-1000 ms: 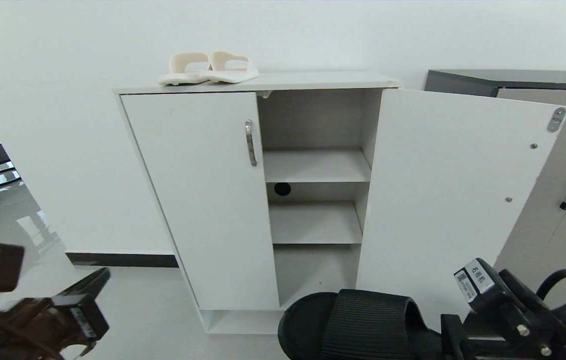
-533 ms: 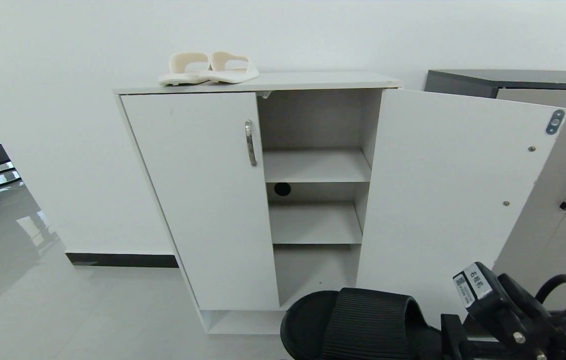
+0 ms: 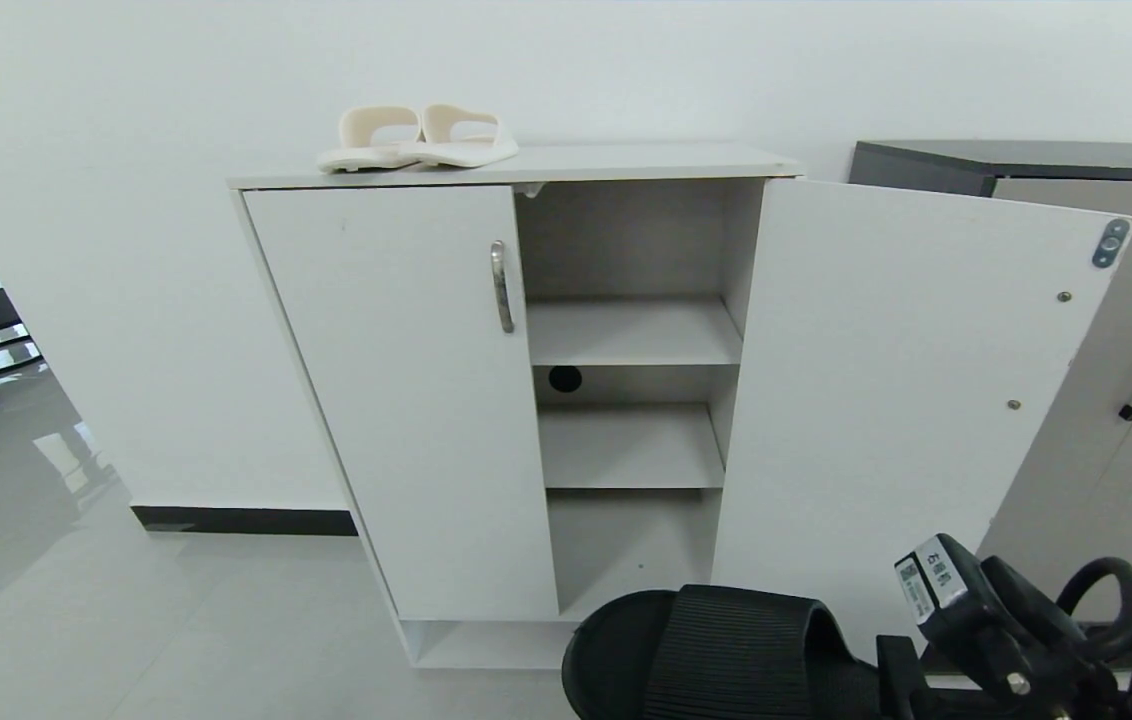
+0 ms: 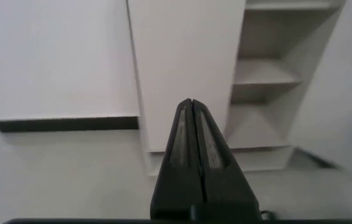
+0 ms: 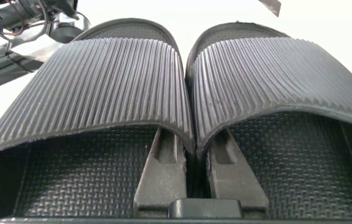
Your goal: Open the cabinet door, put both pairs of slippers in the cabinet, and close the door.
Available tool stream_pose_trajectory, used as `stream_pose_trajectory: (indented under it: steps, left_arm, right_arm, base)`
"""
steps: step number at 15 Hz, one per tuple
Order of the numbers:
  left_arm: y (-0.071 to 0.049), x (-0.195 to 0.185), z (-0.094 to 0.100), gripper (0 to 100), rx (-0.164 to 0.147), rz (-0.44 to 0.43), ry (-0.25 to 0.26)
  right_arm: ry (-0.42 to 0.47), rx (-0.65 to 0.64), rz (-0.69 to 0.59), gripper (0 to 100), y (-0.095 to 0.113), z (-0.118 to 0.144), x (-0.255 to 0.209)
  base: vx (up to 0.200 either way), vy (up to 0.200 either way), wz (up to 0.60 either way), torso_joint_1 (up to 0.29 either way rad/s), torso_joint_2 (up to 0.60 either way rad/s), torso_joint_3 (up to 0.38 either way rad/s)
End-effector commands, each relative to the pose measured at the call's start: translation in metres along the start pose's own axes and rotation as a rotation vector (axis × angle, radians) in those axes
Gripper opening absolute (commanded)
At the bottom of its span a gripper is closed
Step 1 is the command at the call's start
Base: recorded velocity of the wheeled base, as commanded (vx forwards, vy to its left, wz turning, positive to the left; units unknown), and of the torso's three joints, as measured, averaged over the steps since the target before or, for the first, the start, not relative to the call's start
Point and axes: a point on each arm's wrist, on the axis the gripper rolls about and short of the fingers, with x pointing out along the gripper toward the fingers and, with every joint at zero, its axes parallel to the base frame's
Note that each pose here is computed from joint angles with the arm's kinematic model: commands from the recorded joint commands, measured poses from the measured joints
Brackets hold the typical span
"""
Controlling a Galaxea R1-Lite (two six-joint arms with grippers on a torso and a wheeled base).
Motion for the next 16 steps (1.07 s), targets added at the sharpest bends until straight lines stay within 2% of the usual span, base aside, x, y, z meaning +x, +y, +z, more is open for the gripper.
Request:
stream_pose_trajectory:
  steps: [1, 3, 4, 6, 8, 9, 11, 12, 13, 14, 16]
  left_arm:
    - [0.000, -0.002, -0.004, 0, 0.048, 0.023, -0.016]
    - [0.001, -0.002, -0.004, 0, -0.001, 0.029, -0.017]
    - [0.001, -0.002, -0.004, 0, -0.012, 0.035, -0.019]
    - [0.001, -0.002, -0.004, 0, -0.030, 0.032, -0.019]
    - [0.001, -0.002, -0.004, 0, -0.024, 0.030, -0.019]
    - [0.001, -0.002, -0.004, 0, -0.026, 0.032, -0.019]
    - [0.001, -0.002, -0.004, 0, -0.024, 0.029, -0.020]
    - [0.001, -0.002, -0.004, 0, -0.024, 0.029, -0.020]
    - [0.001, -0.002, -0.004, 0, -0.024, 0.029, -0.019]
    - [0.001, -0.002, -0.004, 0, -0.024, 0.030, -0.019]
    - [0.001, -0.002, -0.004, 0, -0.018, 0.030, -0.020]
  right_arm:
    - [0.006, 0.004, -0.001, 0, -0.001, -0.001, 0.001]
    - [0.027, 0.014, -0.009, 0, -0.003, -0.004, 0.006]
    - [0.025, 0.036, -0.058, 0, -0.013, 0.001, 0.021]
    - [0.034, 0.163, -0.266, 0, -0.036, -0.001, 0.063]
    - [-0.006, 0.268, -0.494, 0, -0.060, -0.007, 0.124]
    - [-0.019, 0.265, -0.601, 0, -0.071, -0.010, 0.147]
    - [0.027, 0.266, -0.802, 0, -0.091, -0.026, 0.178]
    - [0.010, 0.274, -0.921, 0, -0.103, -0.036, 0.193]
    - [-0.003, 0.261, -1.002, 0, -0.118, -0.043, 0.198]
    - [-0.014, 0.253, -1.031, 0, -0.123, -0.043, 0.198]
    - [-0.100, 0.206, -1.077, 0, -0.140, -0.054, 0.207]
  base:
    - [0.000, 0.000, 0.00, 0.000, 0.00, 0.000]
    - [0.000, 0.000, 0.00, 0.000, 0.00, 0.000]
    - [0.000, 0.000, 0.00, 0.000, 0.00, 0.000]
    - [0.000, 0.000, 0.00, 0.000, 0.00, 0.000]
    - [0.000, 0.000, 0.00, 0.000, 0.00, 0.000]
    - [0.000, 0.000, 0.00, 0.000, 0.00, 0.000]
    - [0.000, 0.000, 0.00, 0.000, 0.00, 0.000]
    - [0.000, 0.000, 0.00, 0.000, 0.00, 0.000]
    - [0.000, 0.000, 0.00, 0.000, 0.00, 0.000]
    - [0.000, 0.000, 0.00, 0.000, 0.00, 0.000]
    - [0.000, 0.000, 0.00, 0.000, 0.00, 0.000]
